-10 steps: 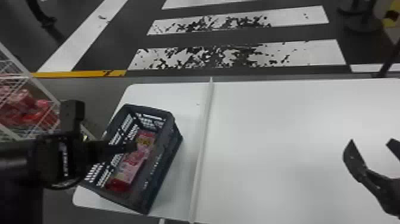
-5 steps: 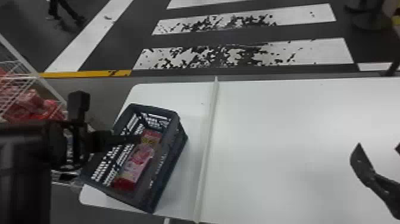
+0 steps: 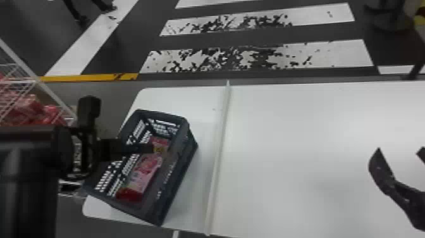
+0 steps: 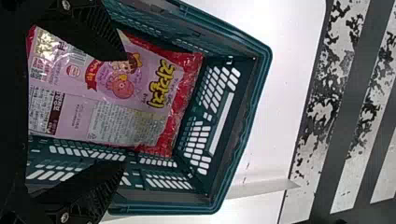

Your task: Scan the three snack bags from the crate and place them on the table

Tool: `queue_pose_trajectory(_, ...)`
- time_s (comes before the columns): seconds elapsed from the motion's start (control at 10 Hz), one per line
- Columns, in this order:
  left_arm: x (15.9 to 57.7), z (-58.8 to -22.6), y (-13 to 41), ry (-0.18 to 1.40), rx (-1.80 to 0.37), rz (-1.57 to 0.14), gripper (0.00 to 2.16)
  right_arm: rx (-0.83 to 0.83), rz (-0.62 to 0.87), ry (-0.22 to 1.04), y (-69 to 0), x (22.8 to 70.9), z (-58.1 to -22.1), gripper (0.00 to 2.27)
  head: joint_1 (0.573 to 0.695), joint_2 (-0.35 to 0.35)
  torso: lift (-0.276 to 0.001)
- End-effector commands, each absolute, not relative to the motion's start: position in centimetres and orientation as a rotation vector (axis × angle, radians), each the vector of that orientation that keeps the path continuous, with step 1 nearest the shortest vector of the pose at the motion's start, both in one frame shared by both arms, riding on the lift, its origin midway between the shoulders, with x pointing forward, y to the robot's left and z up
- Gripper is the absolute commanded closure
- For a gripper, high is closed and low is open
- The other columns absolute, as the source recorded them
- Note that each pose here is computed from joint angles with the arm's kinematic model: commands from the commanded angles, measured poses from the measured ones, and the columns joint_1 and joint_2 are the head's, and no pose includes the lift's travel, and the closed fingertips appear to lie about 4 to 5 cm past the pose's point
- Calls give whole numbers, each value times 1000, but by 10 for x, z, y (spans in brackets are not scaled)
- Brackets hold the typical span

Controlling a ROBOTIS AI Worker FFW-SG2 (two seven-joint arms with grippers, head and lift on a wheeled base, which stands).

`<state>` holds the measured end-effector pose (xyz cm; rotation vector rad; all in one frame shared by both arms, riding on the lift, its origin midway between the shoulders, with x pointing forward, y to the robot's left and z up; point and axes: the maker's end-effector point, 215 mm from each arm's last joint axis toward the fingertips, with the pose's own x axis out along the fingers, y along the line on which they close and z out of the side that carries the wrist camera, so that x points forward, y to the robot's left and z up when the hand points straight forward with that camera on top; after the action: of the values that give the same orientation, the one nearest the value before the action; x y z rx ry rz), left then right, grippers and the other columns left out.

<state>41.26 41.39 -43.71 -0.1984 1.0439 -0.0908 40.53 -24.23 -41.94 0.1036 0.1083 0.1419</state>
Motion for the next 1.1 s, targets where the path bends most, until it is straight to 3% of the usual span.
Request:
queue_pose_trajectory(0.0,404,-445,413,1065,-196,-92,87,104,140,101,-243,405,-417,144,695,235,-62)
queue_pose_trajectory(1.0,385,-488,418,1106,-178,-56,87,105,146,95,-246,400,-416,144,695,243,-62)
